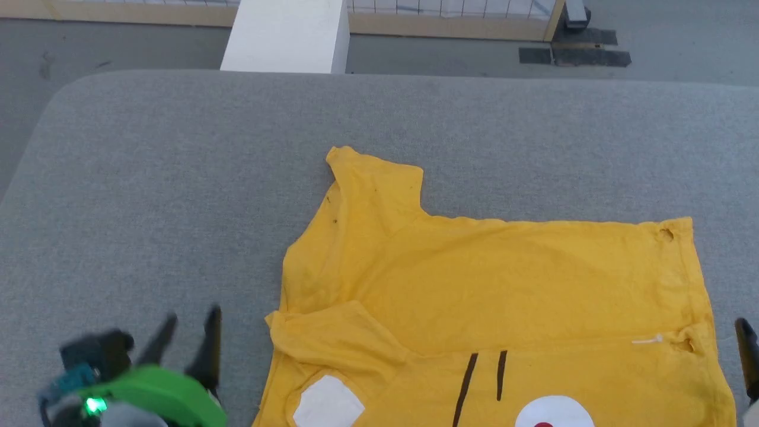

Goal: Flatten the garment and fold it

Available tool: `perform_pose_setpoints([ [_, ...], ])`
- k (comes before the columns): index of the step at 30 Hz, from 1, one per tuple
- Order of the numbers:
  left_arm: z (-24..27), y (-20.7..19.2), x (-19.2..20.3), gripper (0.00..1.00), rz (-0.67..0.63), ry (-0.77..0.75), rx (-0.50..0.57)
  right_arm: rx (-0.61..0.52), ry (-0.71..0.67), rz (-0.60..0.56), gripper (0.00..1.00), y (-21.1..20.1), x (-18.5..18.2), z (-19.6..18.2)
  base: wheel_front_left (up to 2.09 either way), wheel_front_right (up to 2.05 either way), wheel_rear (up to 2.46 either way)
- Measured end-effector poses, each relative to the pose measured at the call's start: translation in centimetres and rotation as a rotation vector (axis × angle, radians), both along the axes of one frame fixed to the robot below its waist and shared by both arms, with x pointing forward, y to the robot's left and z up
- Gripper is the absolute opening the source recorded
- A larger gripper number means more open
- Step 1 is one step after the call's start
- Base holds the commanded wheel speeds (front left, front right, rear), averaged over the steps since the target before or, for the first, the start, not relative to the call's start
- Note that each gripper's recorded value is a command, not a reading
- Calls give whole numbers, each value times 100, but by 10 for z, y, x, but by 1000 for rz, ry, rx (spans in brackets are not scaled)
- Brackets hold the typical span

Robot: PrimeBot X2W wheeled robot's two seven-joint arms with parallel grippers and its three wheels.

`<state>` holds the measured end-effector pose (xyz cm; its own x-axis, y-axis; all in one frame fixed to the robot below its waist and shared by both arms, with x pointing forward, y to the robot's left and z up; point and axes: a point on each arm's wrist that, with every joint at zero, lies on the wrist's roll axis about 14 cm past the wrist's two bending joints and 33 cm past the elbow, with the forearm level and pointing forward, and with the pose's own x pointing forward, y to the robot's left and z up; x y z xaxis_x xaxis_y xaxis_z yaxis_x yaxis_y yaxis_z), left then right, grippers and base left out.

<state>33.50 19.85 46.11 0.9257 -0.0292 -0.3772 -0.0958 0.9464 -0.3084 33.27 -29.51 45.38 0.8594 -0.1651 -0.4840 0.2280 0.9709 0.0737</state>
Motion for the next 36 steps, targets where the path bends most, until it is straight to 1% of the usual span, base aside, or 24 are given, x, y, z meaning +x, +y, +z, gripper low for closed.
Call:
perform_pose_setpoints([
  [2,32,1,27,100,-15,-117,60,-16,-21,23,100,6,9,5,0,0,0],
  [4,59,-2,55,100,-47,-212,109,-14,-37,48,100,15,19,6,0,0,0],
  [6,89,-5,89,100,-81,-317,182,-7,-51,72,100,24,31,7,0,0,0],
  [7,101,-10,103,100,-101,-354,204,-7,-58,81,100,27,36,8,0,0,0],
  [8,111,-18,119,100,-147,-385,245,-7,-60,94,100,30,42,7,0,0,0],
  [9,119,-26,135,100,-185,-404,263,-7,-62,100,100,32,47,6,0,0,0],
  [11,125,-42,163,100,-268,-406,312,-5,-62,115,100,36,57,2,0,0,0],
  [14,120,-62,202,100,-372,-360,365,-7,-53,126,100,38,69,-7,0,0,0],
  [16,108,-73,225,100,-433,-296,387,-11,-41,130,100,36,76,-14,0,0,0],
  [18,86,-84,239,100,-490,-215,391,-17,-28,133,100,35,81,-22,0,0,0],
  [20,54,-93,248,100,-535,-102,368,-16,-7,136,100,35,85,-32,0,0,0],
  [23,5,-100,249,100,-587,69,341,-9,23,131,100,34,87,-45,0,0,0],
  [27,-49,-103,242,100,-630,255,328,-16,68,117,100,28,86,-61,0,0,0],
  [32,-85,-109,232,100,-666,414,288,-27,103,94,100,19,80,-72,0,0,0],
  [33,-88,-107,232,42,-665,426,295,-29,107,91,100,17,80,-73,0,0,0],
  [34,-89,-106,232,0,-666,430,300,-31,109,89,100,16,80,-74,0,0,0],
  [36,-90,-105,234,0,-667,427,304,-34,103,89,100,16,83,-73,0,0,0],
])
